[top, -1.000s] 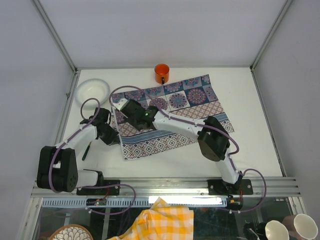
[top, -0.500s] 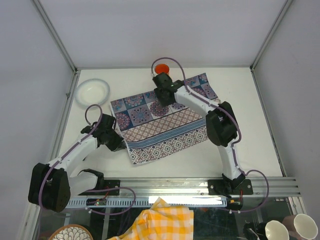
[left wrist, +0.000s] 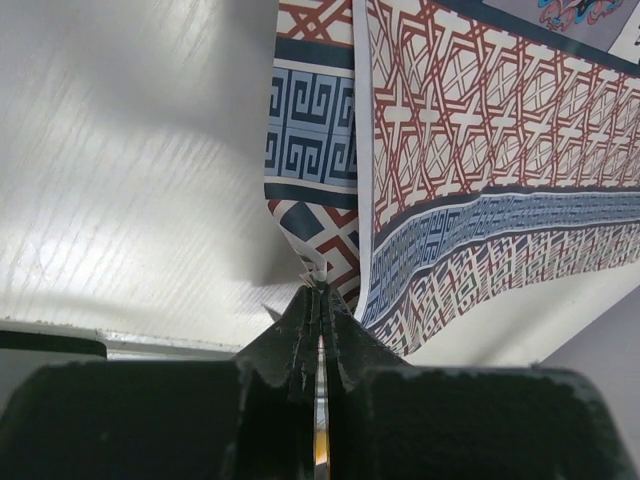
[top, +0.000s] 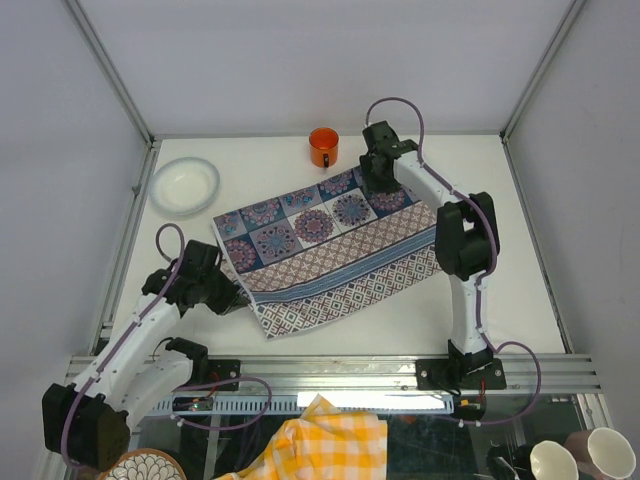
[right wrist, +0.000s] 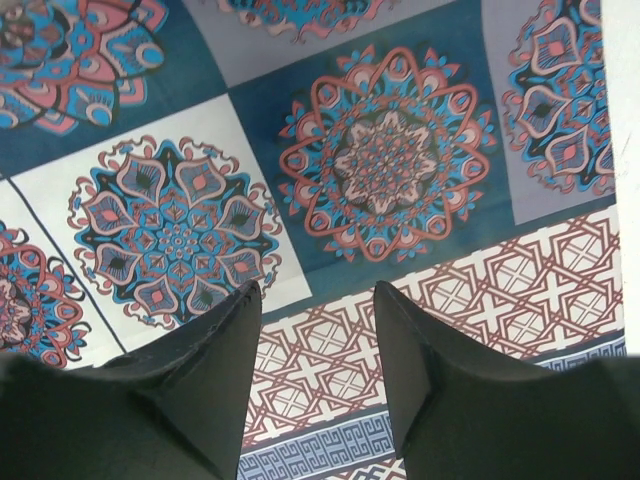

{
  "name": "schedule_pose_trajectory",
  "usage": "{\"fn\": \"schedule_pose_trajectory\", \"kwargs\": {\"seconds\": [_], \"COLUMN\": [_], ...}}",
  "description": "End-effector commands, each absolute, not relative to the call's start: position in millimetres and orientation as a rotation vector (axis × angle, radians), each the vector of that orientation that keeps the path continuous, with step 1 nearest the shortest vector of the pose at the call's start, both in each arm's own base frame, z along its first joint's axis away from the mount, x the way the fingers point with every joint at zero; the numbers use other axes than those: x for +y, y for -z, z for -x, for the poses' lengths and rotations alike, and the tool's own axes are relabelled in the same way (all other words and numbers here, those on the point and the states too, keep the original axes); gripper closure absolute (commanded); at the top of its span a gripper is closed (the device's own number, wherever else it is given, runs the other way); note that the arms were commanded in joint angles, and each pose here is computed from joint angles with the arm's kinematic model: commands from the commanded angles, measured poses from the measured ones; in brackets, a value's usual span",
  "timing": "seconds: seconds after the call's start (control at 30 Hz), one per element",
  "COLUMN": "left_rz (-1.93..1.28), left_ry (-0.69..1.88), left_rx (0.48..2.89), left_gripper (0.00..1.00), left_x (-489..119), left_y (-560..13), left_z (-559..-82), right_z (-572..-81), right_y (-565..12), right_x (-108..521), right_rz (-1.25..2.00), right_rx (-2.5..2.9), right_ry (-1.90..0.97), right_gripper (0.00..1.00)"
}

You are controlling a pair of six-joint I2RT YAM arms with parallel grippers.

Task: Set the dinner table for one person
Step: Adjust the napkin at the center of the board.

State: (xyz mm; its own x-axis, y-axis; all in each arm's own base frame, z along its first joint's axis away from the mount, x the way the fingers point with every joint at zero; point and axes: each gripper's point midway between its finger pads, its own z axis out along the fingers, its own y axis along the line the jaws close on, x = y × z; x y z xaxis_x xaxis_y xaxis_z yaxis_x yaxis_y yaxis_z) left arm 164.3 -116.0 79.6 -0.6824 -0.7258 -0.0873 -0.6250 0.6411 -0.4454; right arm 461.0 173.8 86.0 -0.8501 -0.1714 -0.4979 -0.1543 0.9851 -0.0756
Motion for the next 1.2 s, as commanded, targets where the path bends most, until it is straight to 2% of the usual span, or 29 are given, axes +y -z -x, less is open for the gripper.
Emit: {"fn": "schedule_pose_trajectory", "kwargs": {"seconds": [0.0,0.07,0.13,0.27,0.3,0.37,0.57,0.83,0.97,1.07,1.17], "left_rz": [1.136,1.135,1.136,1.125,1.126,1.129,1.086,0.86,0.746,0.7,0.674], "left_ry": [0.632,0.659,0.666,0.626,0.612,0.586,0.545,0.386,0.247,0.139,0.038], "left_rx": [2.631,2.622,2.602,2.578,2.583,2.595,2.552,2.423,2.389,2.405,2.51], "left_gripper": [1.0,1.0,0.82,0.65,0.57,0.51,0.5,0.53,0.49,0.48,0.49], "left_x": [-121,-122,-120,-114,-113,-112,-113,-110,-103,-99,-102], "left_y": [-87,-94,-101,-110,-108,-104,-107,-150,-162,-154,-115], "left_z": [-143,-139,-136,-138,-139,-141,-173,-269,-312,-334,-349], "right_z": [-471,-470,-469,-468,-468,-468,-478,-497,-498,-496,-494], "right_y": [-102,-99,-97,-97,-98,-99,-106,-112,-117,-119,-117], "right_x": [187,186,184,183,183,182,160,128,129,137,138], "right_rz": [0.226,0.222,0.218,0.211,0.21,0.205,0.141,-0.027,-0.022,-0.002,0.0], "right_rx": [2.563,2.57,2.57,2.57,2.568,2.567,2.556,2.57,2.562,2.564,2.57], "right_ry": [-0.024,-0.026,-0.026,-0.03,-0.033,-0.033,-0.021,-0.251,-0.365,-0.42,-0.429], "right_gripper": [0.48,0.47,0.43,0.42,0.42,0.41,0.4,0.34,0.34,0.35,0.35]}}
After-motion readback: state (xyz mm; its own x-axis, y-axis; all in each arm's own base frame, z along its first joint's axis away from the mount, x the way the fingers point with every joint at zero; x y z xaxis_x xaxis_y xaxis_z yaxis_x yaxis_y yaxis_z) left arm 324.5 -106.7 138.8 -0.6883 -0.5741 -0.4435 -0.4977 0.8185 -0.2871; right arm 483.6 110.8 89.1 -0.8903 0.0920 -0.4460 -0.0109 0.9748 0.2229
